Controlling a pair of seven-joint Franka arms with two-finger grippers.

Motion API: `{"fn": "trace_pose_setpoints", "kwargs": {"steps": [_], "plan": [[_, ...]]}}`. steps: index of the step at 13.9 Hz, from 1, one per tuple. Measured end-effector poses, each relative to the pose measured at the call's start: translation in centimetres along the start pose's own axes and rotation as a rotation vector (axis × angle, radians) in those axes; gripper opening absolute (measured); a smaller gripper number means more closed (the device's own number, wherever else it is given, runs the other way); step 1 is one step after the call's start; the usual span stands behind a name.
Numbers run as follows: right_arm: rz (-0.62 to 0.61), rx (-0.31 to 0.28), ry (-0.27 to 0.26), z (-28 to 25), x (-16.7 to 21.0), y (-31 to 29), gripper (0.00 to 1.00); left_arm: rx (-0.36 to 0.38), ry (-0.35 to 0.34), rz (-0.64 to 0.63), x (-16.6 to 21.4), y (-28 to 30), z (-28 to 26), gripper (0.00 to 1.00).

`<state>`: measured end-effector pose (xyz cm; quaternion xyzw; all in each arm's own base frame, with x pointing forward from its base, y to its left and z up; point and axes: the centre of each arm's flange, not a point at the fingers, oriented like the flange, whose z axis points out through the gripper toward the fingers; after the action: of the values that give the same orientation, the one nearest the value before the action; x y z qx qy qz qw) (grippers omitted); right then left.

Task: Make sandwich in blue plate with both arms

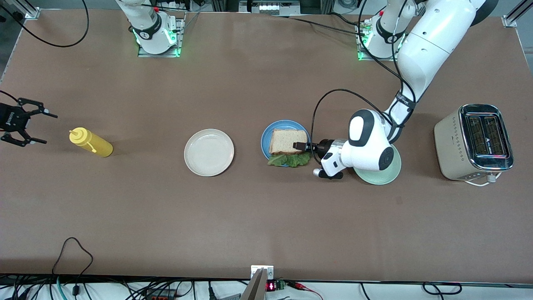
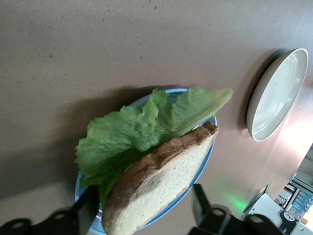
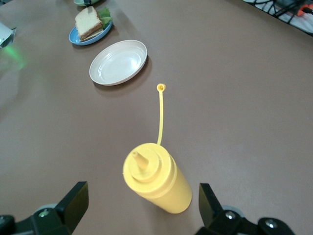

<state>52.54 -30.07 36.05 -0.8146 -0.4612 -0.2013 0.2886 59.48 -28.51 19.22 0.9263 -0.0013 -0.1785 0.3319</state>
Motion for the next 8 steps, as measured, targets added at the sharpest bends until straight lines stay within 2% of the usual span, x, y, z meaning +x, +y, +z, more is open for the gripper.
{"fn": "trace_pose_setpoints", "kwargs": {"steps": [1, 3, 6, 8], "plan": [[0.031, -0.013, -0.04, -1.4, 1.9, -0.7, 1.0, -0.002, 0.01, 0.005, 0.1, 0.3, -0.6, 1.0], [0.079, -0.065, -0.136, -4.2, 7.0, -2.5, 1.0, -0.007, 0.027, 0.023, -0.1, 1.7, -3.1, 1.0], [0.161, -0.173, -0.271, -6.4, 16.1, -6.5, 1.0, -0.003, 0.04, 0.023, -1.9, 4.5, -9.8, 1.0], [0.263, -0.244, -0.324, -6.3, 20.9, -9.2, 1.0, 0.085, 0.05, 0.048, -3.0, 3.8, -14.4, 1.0]]}}
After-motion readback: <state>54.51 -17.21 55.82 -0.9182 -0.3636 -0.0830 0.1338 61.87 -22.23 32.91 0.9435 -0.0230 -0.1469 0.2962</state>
